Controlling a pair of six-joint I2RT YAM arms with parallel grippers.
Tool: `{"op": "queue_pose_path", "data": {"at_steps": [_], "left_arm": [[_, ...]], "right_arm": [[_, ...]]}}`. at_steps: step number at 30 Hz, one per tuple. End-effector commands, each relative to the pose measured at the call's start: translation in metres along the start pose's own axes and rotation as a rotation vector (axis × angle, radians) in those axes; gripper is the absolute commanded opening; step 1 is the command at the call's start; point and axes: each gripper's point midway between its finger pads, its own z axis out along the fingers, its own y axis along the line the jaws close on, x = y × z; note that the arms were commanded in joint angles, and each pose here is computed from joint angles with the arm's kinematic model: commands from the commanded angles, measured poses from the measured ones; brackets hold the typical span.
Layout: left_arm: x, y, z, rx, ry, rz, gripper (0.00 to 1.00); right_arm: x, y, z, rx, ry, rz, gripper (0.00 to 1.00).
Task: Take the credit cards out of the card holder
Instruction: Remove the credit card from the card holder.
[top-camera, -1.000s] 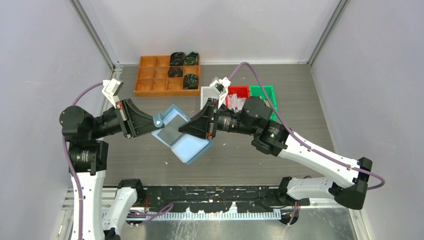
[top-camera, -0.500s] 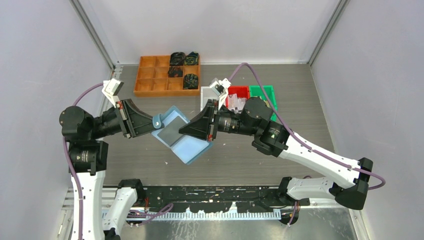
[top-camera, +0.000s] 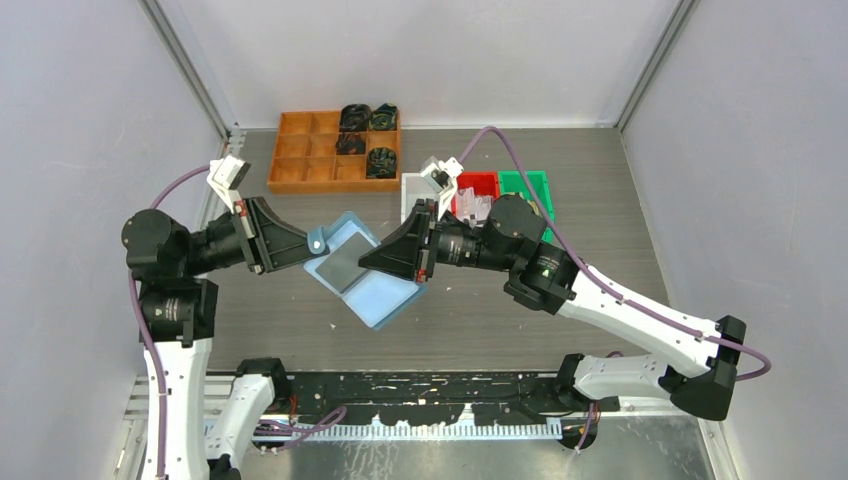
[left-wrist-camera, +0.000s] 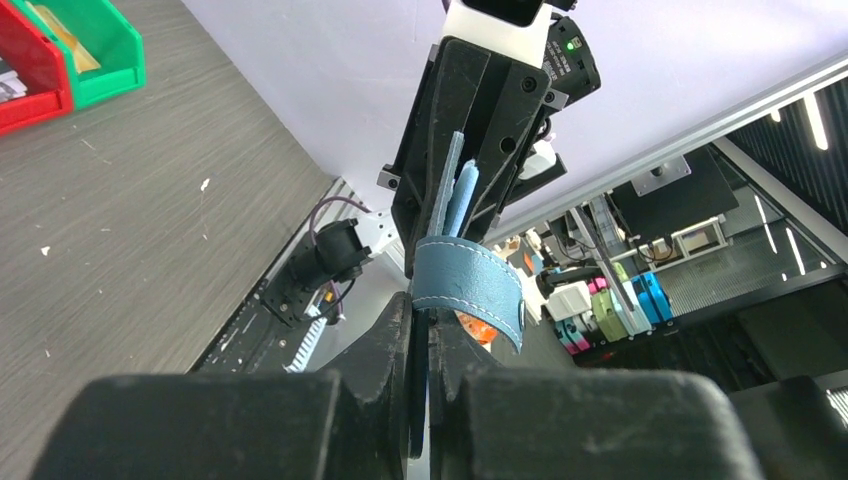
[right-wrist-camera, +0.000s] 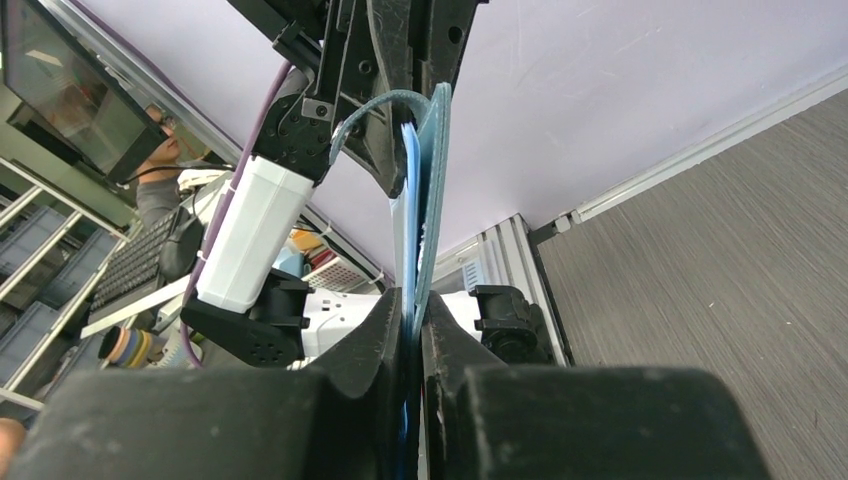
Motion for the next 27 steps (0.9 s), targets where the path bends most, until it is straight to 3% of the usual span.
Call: {"op": "queue_pose_path", "data": {"at_steps": [1, 3, 8, 12, 16, 19, 23, 27], "left_arm": [[-0.008, -0.005, 0.001, 0.013, -0.009, 0.009, 0.03], [-0.009, -0.004, 0.002, 0.012, -0.009, 0.003, 0.01], [-0.009, -0.003, 0.002, 0.013, -0.007, 0.026, 0.0], [-0.012, -0.005, 0.002, 0.011, -0.015, 0.089, 0.0], [-0.013, -0.011, -0.001, -0.014, -0.037, 0.238, 0.0], [-0.011, -0.013, -0.003, -0.044, -0.052, 0.333, 0.0], [-0.008, -0.018, -0.006, -0.05, -0.054, 0.411, 0.0], [-0.002, -0.017, -0.008, -0.057, -0.05, 0.464, 0.0]], "right_arm": [[-0.01, 0.022, -0.008, -0.072, -0.037, -0.043, 0.13], [-0.008, 0.021, -0.008, -0.074, -0.034, -0.04, 0.19], [-0.004, 0.017, -0.013, -0.054, -0.039, -0.017, 0.47], [0.002, 0.014, -0.018, -0.039, -0.037, 0.01, 0.51], [0.006, 0.011, -0.025, -0.029, -0.046, 0.032, 0.45], [0.007, 0.009, -0.025, -0.019, -0.049, 0.045, 0.32], [0.006, 0.007, -0.018, -0.013, -0.042, 0.069, 0.19], [-0.001, 0.004, -0.008, -0.001, -0.055, 0.089, 0.13]]}}
